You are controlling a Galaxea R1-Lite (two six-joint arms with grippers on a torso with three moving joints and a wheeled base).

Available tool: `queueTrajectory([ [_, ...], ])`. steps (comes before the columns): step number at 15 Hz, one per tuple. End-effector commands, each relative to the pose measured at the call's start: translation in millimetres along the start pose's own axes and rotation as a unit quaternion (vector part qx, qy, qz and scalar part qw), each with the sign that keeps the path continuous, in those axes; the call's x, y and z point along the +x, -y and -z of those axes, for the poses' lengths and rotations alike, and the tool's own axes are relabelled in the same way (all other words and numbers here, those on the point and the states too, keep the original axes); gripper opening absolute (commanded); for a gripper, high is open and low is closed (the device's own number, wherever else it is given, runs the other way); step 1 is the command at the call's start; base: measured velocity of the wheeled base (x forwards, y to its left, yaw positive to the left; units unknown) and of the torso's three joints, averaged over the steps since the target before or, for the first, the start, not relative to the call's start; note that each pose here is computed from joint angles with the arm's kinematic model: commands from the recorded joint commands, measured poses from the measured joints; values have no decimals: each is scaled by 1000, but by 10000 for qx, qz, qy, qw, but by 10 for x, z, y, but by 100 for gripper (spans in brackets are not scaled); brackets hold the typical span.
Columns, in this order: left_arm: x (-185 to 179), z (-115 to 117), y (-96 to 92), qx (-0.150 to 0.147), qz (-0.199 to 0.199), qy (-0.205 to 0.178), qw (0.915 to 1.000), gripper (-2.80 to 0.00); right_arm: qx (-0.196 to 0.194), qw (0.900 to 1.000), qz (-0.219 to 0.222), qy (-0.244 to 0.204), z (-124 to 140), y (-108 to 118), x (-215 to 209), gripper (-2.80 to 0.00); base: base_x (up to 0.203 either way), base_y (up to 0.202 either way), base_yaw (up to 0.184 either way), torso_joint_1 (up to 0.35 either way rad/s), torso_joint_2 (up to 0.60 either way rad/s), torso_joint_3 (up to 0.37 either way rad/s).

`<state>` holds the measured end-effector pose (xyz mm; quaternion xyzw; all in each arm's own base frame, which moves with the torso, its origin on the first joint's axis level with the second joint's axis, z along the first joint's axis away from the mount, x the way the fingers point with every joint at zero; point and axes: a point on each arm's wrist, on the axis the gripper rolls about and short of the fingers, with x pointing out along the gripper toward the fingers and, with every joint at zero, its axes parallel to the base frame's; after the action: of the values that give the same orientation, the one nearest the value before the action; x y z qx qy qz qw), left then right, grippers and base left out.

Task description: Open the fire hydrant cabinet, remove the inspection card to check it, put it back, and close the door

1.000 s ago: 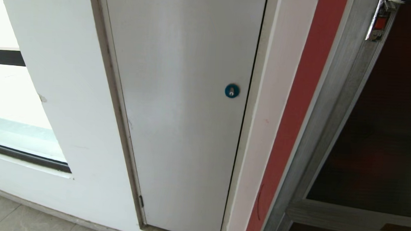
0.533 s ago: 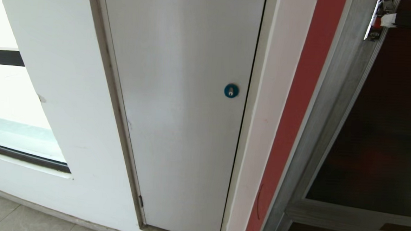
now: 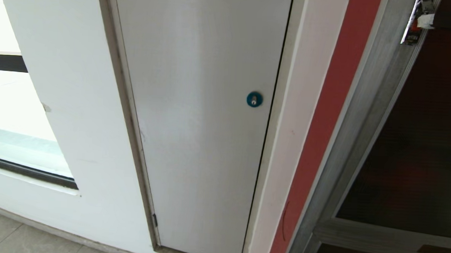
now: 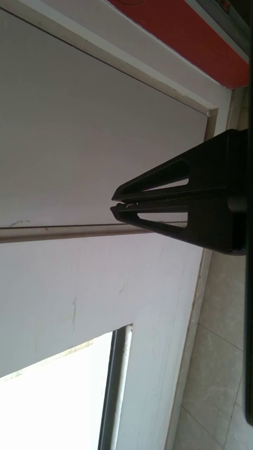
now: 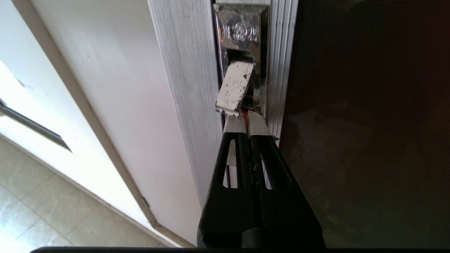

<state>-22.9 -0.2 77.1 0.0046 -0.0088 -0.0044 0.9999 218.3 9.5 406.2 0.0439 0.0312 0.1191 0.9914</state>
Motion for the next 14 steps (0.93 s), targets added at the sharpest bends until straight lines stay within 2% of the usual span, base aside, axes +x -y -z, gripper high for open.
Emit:
queueTrajectory([
  [1, 5, 16, 0, 0, 2, -35, 10000, -280, 19, 10000, -13, -64, 15, -29, -117, -280, 0, 0, 0, 0, 0, 0],
  [4, 5, 16, 0, 0, 2, -35, 10000, -280, 55, 9998, -4, -193, 13, -74, -314, -280, 0, 0, 0, 0, 0, 0],
  [6, 5, 16, 0, 0, 2, -35, 10000, -280, 30, 10000, -72, -55, -30, -109, -420, -280, 0, 0, 0, 0, 0, 0],
  [10, 5, 16, 0, 0, 2, -31, 10000, -280, -57, 9980, -534, 325, -162, -200, -635, -280, 0, 0, 0, 0, 0, 0],
  [14, 5, 16, 0, 0, 2, -35, 10000, -280, -94, 9973, -569, 462, -271, -212, -644, -280, 0, 0, 0, 0, 0, 0],
])
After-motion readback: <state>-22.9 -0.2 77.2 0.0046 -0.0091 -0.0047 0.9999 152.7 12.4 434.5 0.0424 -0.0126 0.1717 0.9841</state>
